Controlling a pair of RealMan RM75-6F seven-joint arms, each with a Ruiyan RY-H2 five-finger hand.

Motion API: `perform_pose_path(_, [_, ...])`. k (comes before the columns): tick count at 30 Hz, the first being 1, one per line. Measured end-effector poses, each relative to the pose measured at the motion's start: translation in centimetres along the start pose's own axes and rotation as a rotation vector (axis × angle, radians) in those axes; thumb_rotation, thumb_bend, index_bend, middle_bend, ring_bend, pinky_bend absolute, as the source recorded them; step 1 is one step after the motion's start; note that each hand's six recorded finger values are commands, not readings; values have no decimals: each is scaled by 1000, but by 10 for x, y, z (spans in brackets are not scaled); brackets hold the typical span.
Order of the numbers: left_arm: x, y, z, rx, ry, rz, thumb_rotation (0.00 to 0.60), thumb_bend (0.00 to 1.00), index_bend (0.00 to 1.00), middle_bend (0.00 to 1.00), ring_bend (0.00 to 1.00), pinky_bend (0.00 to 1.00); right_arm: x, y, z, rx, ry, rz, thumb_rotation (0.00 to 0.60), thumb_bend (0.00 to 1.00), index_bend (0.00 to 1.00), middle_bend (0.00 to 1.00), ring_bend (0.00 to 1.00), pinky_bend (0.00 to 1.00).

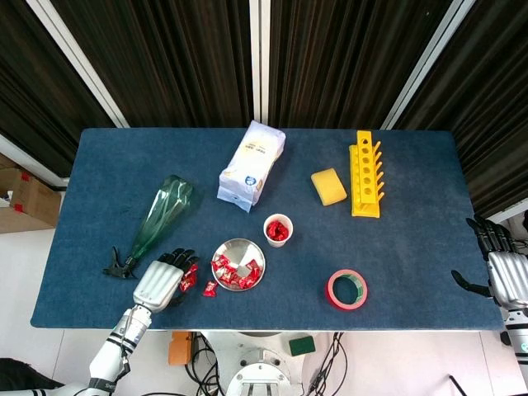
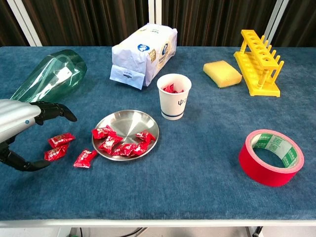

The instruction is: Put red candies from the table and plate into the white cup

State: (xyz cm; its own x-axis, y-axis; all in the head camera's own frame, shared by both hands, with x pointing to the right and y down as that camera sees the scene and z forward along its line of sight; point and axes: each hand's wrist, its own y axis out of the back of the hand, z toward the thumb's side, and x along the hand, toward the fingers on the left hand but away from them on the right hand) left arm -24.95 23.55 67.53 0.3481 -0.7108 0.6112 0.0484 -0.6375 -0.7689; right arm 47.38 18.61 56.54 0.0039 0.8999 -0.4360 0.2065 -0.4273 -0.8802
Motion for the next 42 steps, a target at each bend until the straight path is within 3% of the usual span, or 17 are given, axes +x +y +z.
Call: perform_pose_path(42, [14,-11,-12,-25,58,-38,600,215,318,211,143,296,2,1,0,-1,4,1,600,222,0,0,0,0])
